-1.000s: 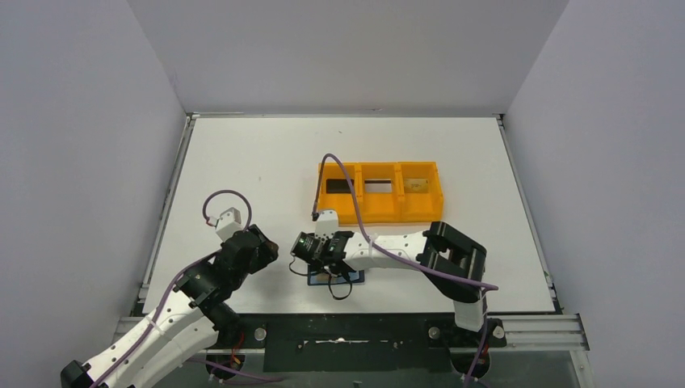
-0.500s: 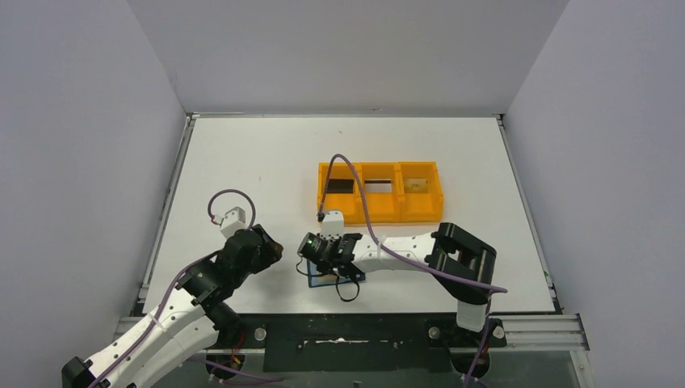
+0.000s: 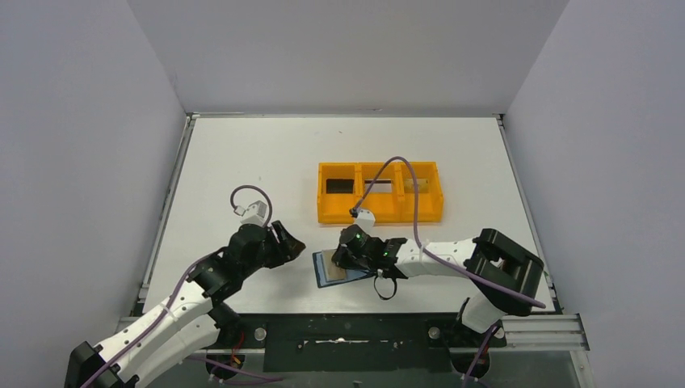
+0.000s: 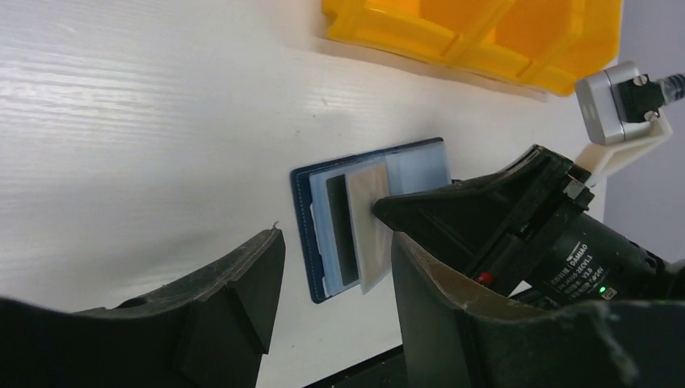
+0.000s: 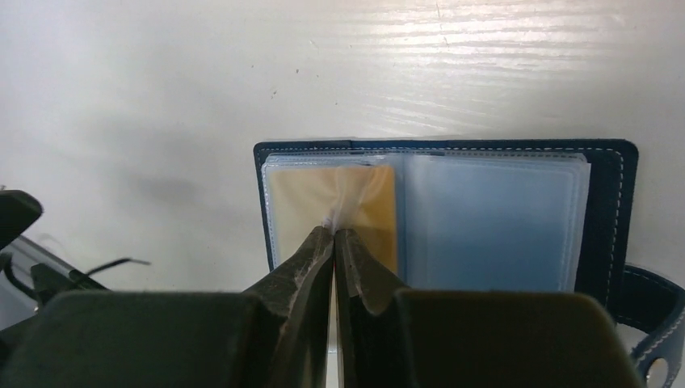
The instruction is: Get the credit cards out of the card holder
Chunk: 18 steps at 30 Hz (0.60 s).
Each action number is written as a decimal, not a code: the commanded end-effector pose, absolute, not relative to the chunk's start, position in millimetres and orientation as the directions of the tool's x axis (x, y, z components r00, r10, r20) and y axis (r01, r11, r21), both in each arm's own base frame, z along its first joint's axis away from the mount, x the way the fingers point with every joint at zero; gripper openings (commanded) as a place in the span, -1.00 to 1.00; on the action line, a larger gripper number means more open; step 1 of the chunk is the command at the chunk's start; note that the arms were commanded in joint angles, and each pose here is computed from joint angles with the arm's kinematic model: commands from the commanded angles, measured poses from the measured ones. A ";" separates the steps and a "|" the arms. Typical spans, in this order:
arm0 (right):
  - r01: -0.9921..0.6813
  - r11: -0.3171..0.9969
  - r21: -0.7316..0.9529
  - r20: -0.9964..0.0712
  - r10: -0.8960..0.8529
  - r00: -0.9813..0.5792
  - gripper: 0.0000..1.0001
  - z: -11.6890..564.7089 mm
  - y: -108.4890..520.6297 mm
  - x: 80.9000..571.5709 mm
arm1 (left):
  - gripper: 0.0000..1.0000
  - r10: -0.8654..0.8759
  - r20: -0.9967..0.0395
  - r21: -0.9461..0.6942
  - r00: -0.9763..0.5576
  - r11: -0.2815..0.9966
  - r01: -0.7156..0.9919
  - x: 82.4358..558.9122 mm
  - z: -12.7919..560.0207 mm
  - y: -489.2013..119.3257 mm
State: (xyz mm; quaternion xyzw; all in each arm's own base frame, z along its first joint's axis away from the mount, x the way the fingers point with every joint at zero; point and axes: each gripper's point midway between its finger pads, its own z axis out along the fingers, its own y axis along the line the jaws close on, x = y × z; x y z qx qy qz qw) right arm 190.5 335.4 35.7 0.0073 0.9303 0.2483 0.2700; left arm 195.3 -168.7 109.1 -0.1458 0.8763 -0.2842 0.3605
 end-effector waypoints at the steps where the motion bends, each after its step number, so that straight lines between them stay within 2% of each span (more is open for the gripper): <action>1: -0.152 0.727 0.670 -0.481 0.268 -0.835 -0.88 78.5 361.1 198.7 | 0.02 -0.429 -0.554 -0.712 -0.714 0.688 0.139 200.3 136.8 -208.5; 8: -0.128 0.694 0.708 -0.453 0.308 -0.836 -0.88 76.6 352.5 198.2 | 0.07 -0.338 -0.503 -0.748 -0.796 0.632 0.204 195.5 123.7 -240.0; 18: -0.101 0.694 0.713 -0.445 0.336 -0.830 -0.87 70.7 340.3 199.2 | 0.07 -0.283 -0.416 -0.771 -0.864 0.613 0.171 190.9 90.9 -258.3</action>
